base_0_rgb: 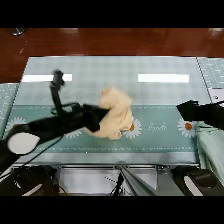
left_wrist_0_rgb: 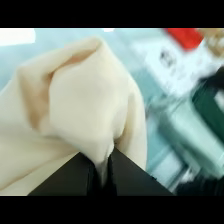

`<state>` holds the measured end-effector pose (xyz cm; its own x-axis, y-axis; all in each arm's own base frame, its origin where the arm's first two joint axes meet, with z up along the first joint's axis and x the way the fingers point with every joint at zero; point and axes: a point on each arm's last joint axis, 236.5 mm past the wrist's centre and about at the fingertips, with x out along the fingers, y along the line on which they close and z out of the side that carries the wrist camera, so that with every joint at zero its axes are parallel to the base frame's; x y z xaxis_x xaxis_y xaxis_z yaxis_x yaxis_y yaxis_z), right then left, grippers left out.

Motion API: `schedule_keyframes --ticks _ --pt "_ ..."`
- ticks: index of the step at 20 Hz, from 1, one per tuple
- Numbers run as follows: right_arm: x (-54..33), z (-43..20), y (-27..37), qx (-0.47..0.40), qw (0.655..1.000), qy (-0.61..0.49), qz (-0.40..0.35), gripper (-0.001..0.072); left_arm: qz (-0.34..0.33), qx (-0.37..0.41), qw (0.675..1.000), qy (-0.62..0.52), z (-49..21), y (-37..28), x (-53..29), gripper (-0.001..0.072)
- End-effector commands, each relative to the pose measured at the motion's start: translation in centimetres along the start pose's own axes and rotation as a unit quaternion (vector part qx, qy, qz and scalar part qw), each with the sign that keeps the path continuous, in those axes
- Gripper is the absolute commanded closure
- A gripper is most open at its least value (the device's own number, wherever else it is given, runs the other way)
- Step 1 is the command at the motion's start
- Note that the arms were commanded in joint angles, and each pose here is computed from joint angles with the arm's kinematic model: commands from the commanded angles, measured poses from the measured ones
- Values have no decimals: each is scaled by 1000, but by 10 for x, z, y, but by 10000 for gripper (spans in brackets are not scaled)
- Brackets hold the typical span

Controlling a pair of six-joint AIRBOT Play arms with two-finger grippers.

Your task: Fold the shirts.

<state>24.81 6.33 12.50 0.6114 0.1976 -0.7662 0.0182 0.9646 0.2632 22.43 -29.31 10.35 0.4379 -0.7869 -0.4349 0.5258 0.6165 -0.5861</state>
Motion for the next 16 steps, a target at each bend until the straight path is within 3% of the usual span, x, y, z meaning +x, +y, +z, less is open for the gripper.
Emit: schedule_keyframes --ticks 1,2,3,4,8,12,16 --pt "27 -24 -6 8 999 53 -8 86 66 9 982 179 -124 65 -5 678" --pt "37 -34 -6 8 997 74 -6 86 79 -3 974 214 -139 76 -13 570" --pt "47 -42 -6 13 996 90 -4 86 85 -16 969 233 -145 81 -20 195" --pt "57 -48 -5 12 994 104 0 86 92 -29 967 238 -142 86 -25 2" --pt "71 -24 -28 12 995 88 -38 86 137 -41 971 189 -65 104 -53 5" --pt "24 20 -90 43 992 34 -116 86 225 -76 970 50 45 139 -116 6" --pt "14 -24 -163 142 969 52 -197 87 272 -184 944 22 30 188 -137 6"
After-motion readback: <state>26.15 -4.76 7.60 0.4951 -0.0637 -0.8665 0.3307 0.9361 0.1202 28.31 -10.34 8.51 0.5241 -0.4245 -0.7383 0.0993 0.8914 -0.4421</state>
